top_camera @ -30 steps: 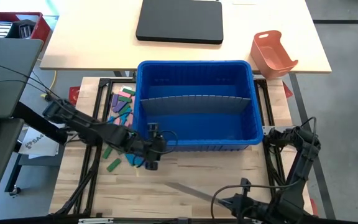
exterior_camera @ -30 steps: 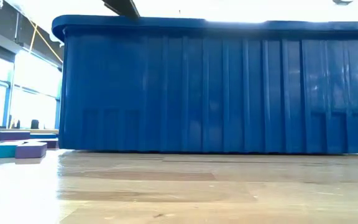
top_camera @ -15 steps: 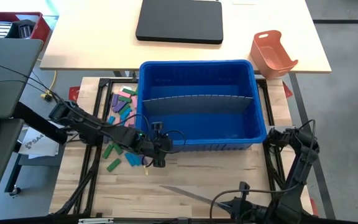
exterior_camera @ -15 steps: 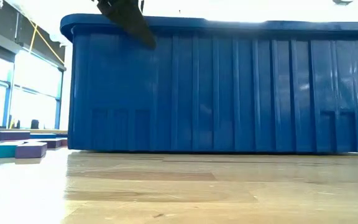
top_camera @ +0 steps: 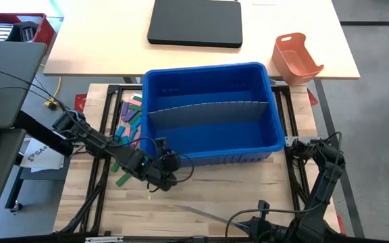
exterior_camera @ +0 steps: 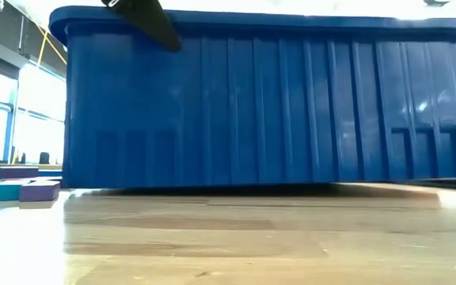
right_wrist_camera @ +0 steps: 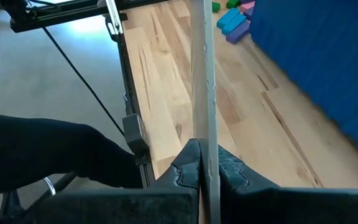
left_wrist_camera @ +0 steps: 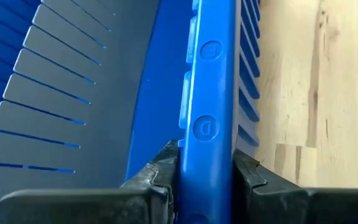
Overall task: Sort blocks
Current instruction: Insert the bin divider into the blue bin
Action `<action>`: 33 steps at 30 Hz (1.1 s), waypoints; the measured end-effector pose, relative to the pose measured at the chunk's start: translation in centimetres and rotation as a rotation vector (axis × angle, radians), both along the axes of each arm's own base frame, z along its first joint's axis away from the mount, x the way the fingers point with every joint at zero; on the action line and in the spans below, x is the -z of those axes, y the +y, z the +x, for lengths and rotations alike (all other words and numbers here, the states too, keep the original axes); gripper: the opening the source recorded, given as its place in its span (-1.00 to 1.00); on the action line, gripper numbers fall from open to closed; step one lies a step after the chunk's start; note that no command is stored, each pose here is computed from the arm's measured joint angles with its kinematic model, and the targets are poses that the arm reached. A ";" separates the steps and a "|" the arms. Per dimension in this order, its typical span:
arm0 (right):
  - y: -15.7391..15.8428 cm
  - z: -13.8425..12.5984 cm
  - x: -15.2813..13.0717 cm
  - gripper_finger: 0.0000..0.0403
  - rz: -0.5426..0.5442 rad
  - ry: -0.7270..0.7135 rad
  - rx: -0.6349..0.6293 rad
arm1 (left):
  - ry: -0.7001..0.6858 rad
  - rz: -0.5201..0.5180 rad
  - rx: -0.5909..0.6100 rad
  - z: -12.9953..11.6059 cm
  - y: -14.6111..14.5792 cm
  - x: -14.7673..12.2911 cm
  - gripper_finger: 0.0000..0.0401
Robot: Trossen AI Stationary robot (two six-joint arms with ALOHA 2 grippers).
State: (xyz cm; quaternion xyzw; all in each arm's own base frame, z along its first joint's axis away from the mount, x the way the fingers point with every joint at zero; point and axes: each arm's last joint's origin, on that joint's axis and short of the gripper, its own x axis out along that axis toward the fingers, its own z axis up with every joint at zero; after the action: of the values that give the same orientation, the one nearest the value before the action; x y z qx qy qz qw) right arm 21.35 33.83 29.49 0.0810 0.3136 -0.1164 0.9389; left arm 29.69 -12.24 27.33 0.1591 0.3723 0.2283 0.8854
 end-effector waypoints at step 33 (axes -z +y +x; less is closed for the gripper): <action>-0.1 -0.6 0.0 -1.00 -0.025 0.016 -0.005 | -0.197 -0.163 -0.122 6.3 5.2 -0.4 -0.12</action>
State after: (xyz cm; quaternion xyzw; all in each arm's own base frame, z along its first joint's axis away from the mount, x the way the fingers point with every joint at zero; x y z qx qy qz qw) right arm 20.78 33.70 29.52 0.0675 0.3199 -0.1186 0.9376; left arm 36.01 -7.09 27.75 0.0405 0.3101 0.2651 0.9121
